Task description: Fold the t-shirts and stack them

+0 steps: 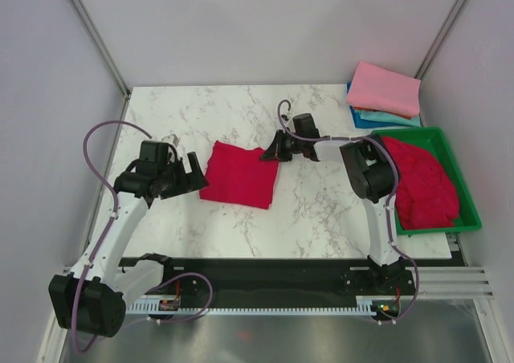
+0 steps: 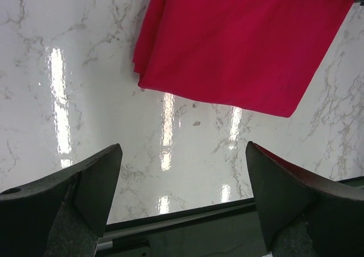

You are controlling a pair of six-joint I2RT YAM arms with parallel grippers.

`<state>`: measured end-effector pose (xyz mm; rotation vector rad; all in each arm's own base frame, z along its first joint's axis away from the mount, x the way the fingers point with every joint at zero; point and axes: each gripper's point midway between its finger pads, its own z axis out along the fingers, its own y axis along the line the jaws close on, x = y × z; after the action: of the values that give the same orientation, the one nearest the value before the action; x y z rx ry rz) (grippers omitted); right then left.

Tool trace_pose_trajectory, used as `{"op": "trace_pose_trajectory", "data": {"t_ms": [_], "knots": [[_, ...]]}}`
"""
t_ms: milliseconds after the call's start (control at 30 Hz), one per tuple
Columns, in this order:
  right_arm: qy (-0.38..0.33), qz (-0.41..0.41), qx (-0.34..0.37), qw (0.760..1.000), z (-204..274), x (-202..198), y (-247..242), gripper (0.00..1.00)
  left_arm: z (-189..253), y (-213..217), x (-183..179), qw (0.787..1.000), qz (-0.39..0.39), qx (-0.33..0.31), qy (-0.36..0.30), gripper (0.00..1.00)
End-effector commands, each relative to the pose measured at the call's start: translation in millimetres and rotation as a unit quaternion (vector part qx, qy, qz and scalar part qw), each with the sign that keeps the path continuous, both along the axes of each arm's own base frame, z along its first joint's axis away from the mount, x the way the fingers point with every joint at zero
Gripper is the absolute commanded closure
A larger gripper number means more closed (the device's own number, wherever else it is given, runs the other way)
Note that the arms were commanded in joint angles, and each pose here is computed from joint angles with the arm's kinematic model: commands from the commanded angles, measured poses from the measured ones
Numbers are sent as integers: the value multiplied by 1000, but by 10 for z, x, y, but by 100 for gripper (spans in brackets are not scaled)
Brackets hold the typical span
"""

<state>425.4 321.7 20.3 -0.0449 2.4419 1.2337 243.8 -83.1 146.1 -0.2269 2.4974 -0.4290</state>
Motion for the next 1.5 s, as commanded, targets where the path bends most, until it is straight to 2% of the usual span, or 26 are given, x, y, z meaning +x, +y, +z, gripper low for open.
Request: {"op": "trace_pose_trajectory", "data": {"t_ms": [0,33,100,133,200,333,500,600,867,1033,1167,1267,1467], "knots": [[-33,-3,-30,999,220,157,-280,100,148,48,49,999,5,9,-42,4],[-23,1,-51,998,236,114,-378,100,211,51,32,999,12,6,-47,4],[-83,14,-96,992,532,272,-558,100,384,19,-73,997,8,-9,-72,4],[-84,20,-145,986,506,240,-723,100,425,7,-111,996,11,-19,-82,4],[-124,10,-180,976,807,392,-927,100,549,-22,-150,993,5,-32,-113,4],[-151,-8,-249,957,1160,531,-1390,100,552,-11,-143,992,5,-30,-126,4],[-208,-45,-355,910,1636,812,-1995,100,550,5,-141,991,8,-27,-128,4],[-225,-57,-391,891,1820,895,-2291,100,560,14,-135,991,10,-25,-131,4],[-280,-105,-443,845,2443,1014,-2892,100,484,-27,-108,993,0,-27,-114,5],[-315,-127,-450,826,2781,1103,-3145,100,466,-18,-102,993,2,-25,-111,5],[-340,-133,-438,821,2973,1217,-3228,100,461,-13,-99,994,3,-24,-111,6],[-359,-137,-445,809,3114,1302,-3253,100,448,-22,-93,994,1,-25,-108,7],[-386,-180,-457,781,3422,1408,-3639,100,420,-23,-84,995,1,-23,-102,8]]}}
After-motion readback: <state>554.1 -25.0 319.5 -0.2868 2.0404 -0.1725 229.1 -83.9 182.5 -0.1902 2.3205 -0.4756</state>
